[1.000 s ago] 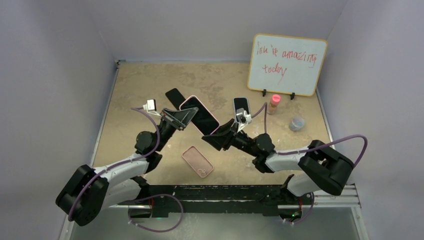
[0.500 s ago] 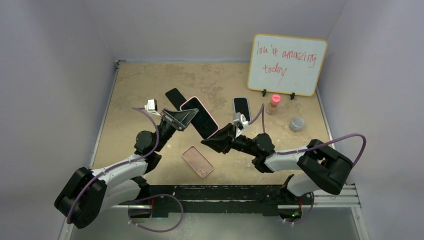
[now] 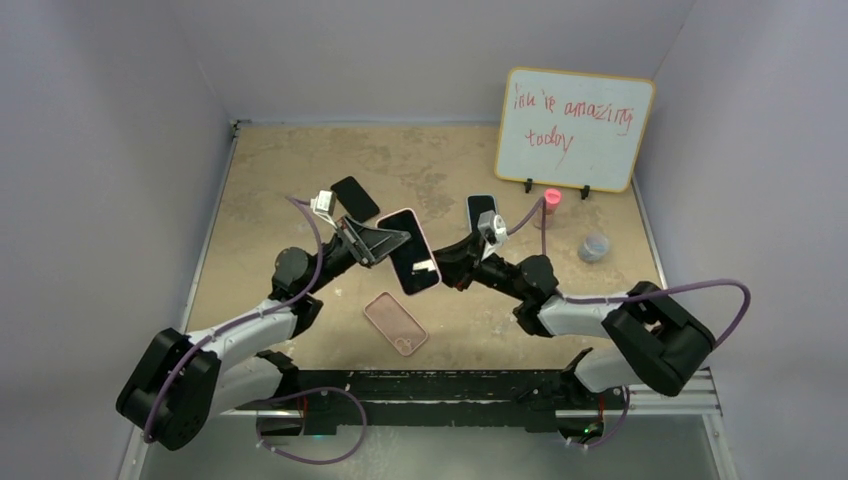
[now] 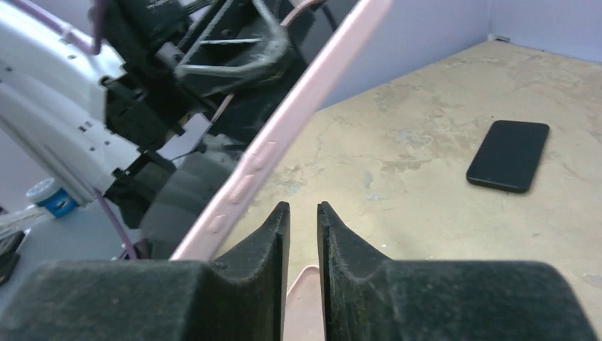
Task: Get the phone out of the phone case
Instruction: Remove the phone case from the phone.
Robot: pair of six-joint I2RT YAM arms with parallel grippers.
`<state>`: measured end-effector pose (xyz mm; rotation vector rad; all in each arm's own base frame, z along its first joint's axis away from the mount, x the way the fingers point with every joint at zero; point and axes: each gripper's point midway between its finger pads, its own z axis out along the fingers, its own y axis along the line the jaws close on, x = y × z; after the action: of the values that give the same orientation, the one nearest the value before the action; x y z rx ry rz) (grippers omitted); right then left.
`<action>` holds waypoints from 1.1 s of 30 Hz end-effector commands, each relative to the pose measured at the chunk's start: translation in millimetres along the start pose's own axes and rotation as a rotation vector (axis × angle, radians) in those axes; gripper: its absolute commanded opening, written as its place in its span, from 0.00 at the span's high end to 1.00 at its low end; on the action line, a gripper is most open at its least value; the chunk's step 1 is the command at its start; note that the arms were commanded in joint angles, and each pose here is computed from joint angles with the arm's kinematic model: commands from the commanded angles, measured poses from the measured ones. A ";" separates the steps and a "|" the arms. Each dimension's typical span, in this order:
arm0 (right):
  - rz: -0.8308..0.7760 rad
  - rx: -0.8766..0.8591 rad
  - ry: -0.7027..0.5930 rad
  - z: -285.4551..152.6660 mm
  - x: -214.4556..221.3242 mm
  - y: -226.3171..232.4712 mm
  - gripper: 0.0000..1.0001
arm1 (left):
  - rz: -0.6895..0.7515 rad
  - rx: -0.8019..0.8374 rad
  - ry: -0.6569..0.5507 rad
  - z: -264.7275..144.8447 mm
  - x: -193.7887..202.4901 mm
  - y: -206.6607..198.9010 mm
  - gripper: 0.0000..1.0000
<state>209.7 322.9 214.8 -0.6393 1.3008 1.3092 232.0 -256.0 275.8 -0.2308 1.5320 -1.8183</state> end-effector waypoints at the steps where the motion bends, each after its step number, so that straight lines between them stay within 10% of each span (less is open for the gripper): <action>1: -0.003 -0.101 0.036 -10.8 -8.5 22.8 0.69 | 0.094 0.148 0.065 1.0 -12.4 -41.2 1.00; 15: -0.142 -0.247 0.263 -23.6 -7.8 52.4 0.41 | 0.414 0.147 0.255 11.4 -11.4 -54.7 1.00; 33: -0.160 -0.343 0.249 -9.2 -24.2 63.8 0.64 | 0.475 0.205 0.331 7.3 -2.3 -69.1 1.00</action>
<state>155.2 317.0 235.6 -1.1072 1.2886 1.3590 218.6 -261.7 299.3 0.4289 1.6078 -1.6594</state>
